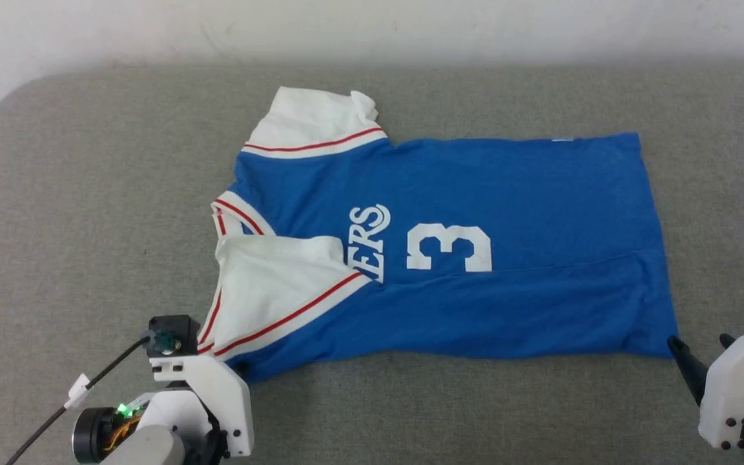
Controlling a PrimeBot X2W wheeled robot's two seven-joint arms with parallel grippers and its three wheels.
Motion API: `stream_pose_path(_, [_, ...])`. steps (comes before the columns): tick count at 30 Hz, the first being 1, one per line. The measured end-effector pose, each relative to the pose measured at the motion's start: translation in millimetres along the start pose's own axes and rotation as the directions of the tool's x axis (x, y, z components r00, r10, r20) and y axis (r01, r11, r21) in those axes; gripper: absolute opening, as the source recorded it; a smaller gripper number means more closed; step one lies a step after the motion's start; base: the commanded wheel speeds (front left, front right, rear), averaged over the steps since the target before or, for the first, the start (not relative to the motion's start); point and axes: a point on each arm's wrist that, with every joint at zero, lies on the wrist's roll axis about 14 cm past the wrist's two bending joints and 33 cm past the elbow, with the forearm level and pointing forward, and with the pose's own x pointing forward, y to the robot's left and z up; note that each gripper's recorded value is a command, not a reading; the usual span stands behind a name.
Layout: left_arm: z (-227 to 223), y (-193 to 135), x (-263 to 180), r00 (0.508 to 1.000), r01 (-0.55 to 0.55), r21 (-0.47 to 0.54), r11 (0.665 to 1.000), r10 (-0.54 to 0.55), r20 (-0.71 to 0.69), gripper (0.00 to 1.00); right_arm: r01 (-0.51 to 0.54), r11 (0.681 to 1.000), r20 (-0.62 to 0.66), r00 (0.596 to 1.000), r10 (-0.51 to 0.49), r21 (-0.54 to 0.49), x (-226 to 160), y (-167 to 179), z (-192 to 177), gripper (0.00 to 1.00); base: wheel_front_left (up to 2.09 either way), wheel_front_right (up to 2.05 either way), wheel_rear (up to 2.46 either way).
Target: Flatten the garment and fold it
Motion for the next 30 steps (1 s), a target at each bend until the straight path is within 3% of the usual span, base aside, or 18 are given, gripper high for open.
stream_pose_path(3, [-4, -3, 8, 1.0, 0.002, 0.002, 1.0, -0.002, -0.028, 1.0, 0.01, 1.0, -0.017, 1.0, -0.01, 0.004, 3, -4, -4, 1.0, 0.0, 0.0, 0.0])
stream_pose_path(4, [-5, -4, 10, 0.999, 0.007, -0.002, 1.0, -0.007, -0.035, 0.0, 0.014, 1.0, -0.022, 1.0, -0.014, 0.003, 5, -5, -5, 1.0, 0.0, 0.0, 0.0])
stream_pose_path(21, [35, -18, 0, 0.987, 0.066, 0.006, 0.998, -0.066, 0.147, 0.0, 0.032, 0.999, -0.209, 0.977, -0.035, -0.017, 56, 1, -39, 1.0, 0.0, 0.0, 0.0])
stream_pose_path(22, [36, -18, -1, 0.986, 0.066, 0.006, 0.998, -0.066, 0.15, 0.0, 0.028, 0.999, -0.215, 0.976, -0.031, -0.02, 57, 3, -40, 0.35, 0.0, 0.0, 0.0])
stream_pose_path(23, [36, -17, -2, 0.986, 0.065, 0.006, 0.998, -0.065, 0.151, 0.0, 0.025, 0.999, -0.218, 0.976, -0.029, -0.02, 58, 4, -40, 0.0, 0.0, 0.0, 0.0])
stream_pose_path(30, [32, -13, -5, 0.989, 0.06, 0.027, 0.998, -0.063, 0.13, 0.0, 0.009, 1.0, -0.204, 0.979, -0.012, -0.017, 56, 10, -37, 0.0, 0.0, 0.0, 0.0])
